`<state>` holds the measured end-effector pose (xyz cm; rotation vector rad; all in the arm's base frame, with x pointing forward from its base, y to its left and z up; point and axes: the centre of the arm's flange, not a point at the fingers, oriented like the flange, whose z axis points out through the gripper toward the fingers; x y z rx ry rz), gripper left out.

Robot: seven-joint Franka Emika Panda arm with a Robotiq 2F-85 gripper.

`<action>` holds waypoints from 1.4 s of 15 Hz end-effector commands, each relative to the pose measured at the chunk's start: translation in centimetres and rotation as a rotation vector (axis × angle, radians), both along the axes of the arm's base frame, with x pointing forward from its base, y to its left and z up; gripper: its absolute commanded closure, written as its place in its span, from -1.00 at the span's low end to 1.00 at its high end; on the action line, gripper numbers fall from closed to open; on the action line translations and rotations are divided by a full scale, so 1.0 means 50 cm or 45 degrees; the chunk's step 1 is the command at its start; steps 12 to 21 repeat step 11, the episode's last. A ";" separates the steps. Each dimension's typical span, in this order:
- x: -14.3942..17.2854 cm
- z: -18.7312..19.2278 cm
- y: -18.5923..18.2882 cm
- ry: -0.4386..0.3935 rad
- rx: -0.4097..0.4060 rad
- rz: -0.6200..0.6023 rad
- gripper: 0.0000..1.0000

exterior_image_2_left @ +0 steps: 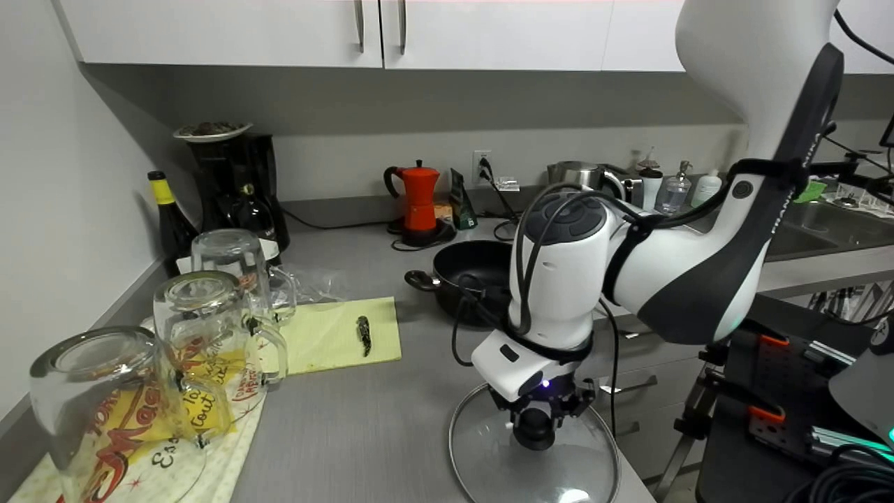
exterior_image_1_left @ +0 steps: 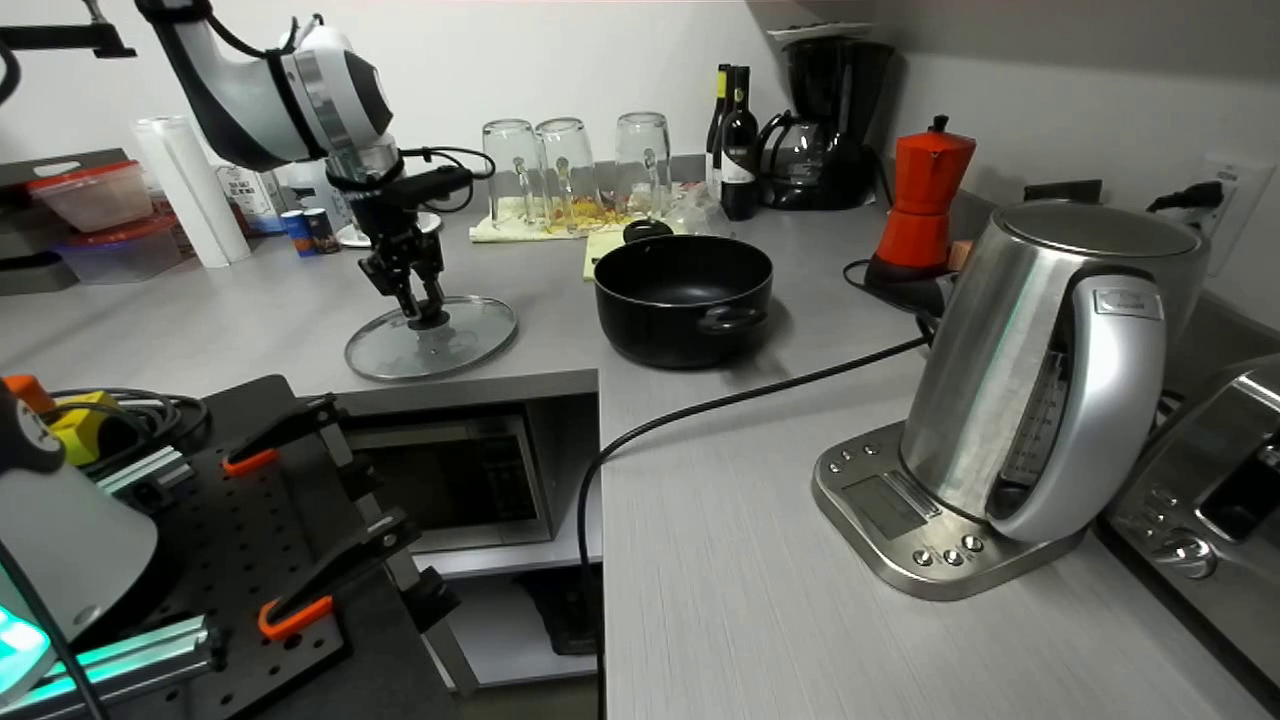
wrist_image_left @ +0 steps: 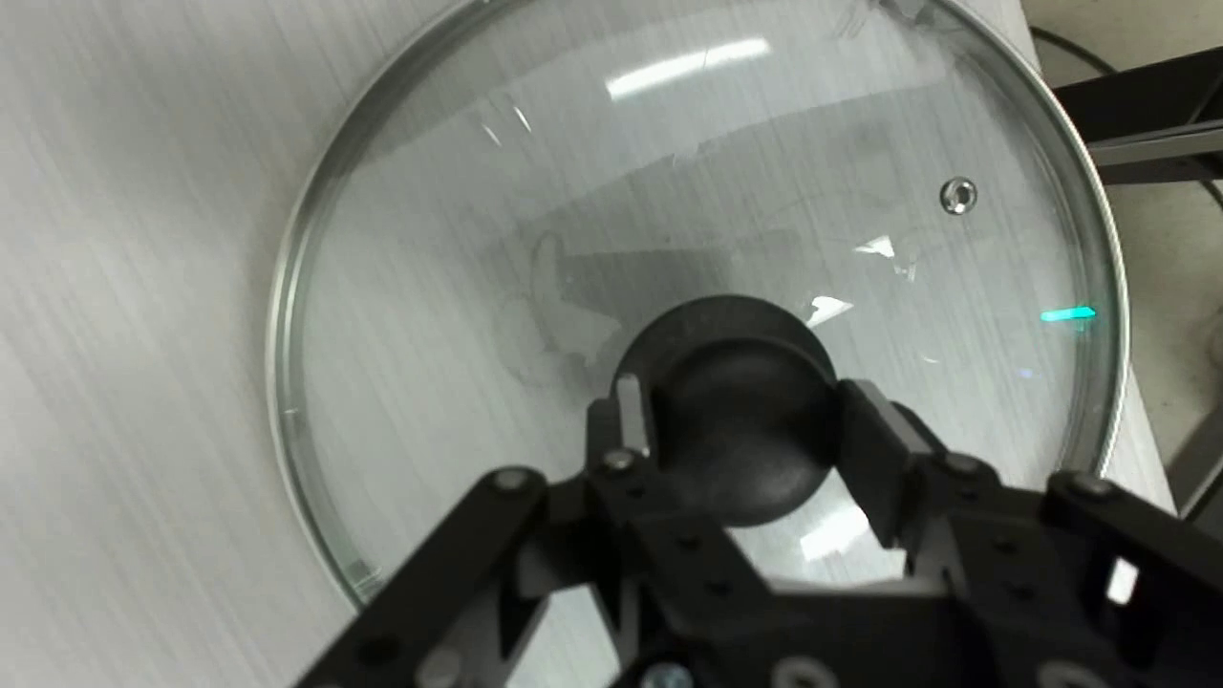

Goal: Remove the glass lid from the black pot.

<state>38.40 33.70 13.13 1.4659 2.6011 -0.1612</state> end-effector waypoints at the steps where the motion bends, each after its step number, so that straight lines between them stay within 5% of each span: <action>1: 0.032 -0.011 0.018 -0.041 0.006 0.039 0.29; 2: 0.035 -0.010 0.019 -0.045 0.007 0.042 -0.50; 7: 0.026 0.001 0.008 -0.077 0.012 0.056 -0.99; 9: 0.027 -0.001 0.009 -0.044 0.002 0.040 -0.86; 11: 0.029 -0.001 0.007 -0.050 0.002 0.047 -1.00; 21: 0.029 -0.001 0.007 -0.050 0.002 0.047 -1.00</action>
